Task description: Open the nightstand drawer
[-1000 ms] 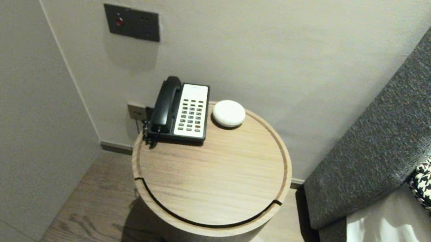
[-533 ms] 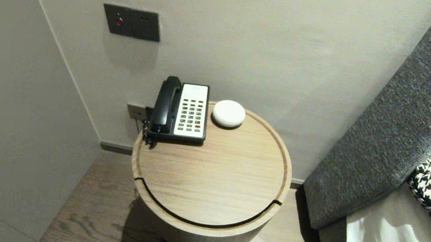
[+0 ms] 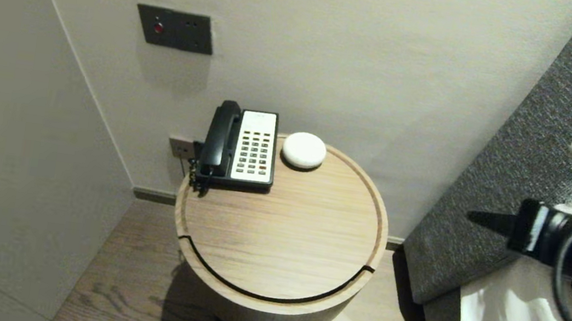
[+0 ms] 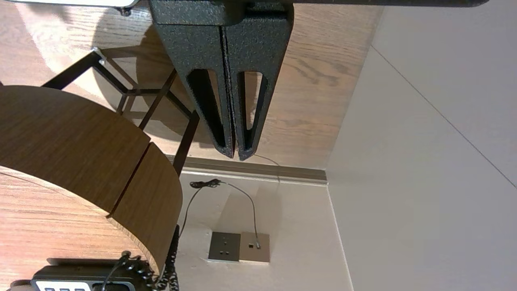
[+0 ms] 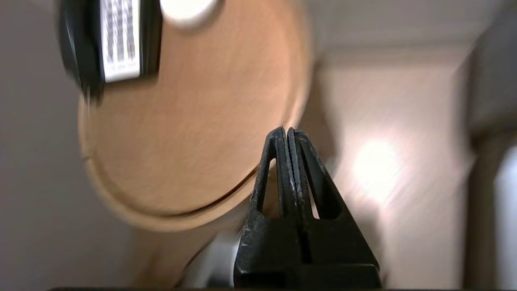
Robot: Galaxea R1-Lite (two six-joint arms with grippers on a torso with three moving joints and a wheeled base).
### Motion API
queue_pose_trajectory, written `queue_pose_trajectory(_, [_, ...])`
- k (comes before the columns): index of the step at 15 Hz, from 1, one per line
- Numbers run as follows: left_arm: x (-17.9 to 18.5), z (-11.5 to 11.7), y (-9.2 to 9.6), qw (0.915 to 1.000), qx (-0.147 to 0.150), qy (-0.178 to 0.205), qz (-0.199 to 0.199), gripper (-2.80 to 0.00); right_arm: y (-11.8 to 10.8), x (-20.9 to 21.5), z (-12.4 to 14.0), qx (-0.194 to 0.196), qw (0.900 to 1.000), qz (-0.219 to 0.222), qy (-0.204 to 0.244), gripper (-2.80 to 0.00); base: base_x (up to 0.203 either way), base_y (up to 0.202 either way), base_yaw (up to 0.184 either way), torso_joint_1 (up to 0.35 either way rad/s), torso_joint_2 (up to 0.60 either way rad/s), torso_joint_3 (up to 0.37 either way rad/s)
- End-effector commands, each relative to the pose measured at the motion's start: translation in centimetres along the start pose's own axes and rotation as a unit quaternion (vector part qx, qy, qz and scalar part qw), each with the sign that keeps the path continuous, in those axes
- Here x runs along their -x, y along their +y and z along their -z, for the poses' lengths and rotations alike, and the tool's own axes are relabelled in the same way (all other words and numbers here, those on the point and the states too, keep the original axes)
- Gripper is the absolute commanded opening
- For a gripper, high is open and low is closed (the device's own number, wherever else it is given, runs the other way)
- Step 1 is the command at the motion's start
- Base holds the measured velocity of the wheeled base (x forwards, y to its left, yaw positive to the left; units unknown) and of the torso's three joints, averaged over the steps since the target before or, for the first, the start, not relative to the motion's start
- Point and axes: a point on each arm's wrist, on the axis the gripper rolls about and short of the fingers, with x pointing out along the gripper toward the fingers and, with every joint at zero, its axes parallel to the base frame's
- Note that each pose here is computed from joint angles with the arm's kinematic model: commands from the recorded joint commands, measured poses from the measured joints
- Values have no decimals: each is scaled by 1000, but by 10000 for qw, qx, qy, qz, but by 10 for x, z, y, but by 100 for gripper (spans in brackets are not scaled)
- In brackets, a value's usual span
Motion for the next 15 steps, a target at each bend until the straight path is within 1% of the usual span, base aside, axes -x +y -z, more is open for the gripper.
queue_pose_trajectory(1, [0,0,0,10000,3,2,0,-280,9,-51,31,-189,9938,20,1097,-280,0,0,0,0,0,0])
queue_pose_trajectory(2, [0,0,0,10000,3,-5,0,-280,7,-59,45,-192,9900,53,1399,-280,0,0,0,0,0,0])
queue_pose_trajectory(3, [0,0,0,10000,3,2,-6,-280,5,-68,56,-176,9885,18,1504,-280,0,0,0,0,0,0])
queue_pose_trajectory(5, [0,0,0,10000,3,0,0,-280,6,-79,65,-140,9901,-135,1393,-280,0,0,0,0,0,0])
queue_pose_trajectory(6, [0,0,0,10000,3,2,-2,-280,3,-85,74,-115,9904,-175,1368,-280,0,0,0,0,0,0])
queue_pose_trajectory(8, [0,0,0,10000,3,-1,-4,-280,3,-92,85,-65,9885,-187,1500,-280,0,0,0,0,0,0])
queue_pose_trajectory(10, [0,0,0,10000,3,-4,-7,-280,3,-94,88,-47,9877,-174,1555,-280,0,0,0,0,0,0])
queue_pose_trajectory(13, [0,0,0,10000,3,1,0,-280,7,-96,87,-18,9881,-267,1515,-280,0,0,0,0,0,0])
queue_pose_trajectory(15, [0,0,0,10000,3,-5,0,-280,10,-103,87,-12,9908,-412,1290,-280,0,0,0,0,0,0])
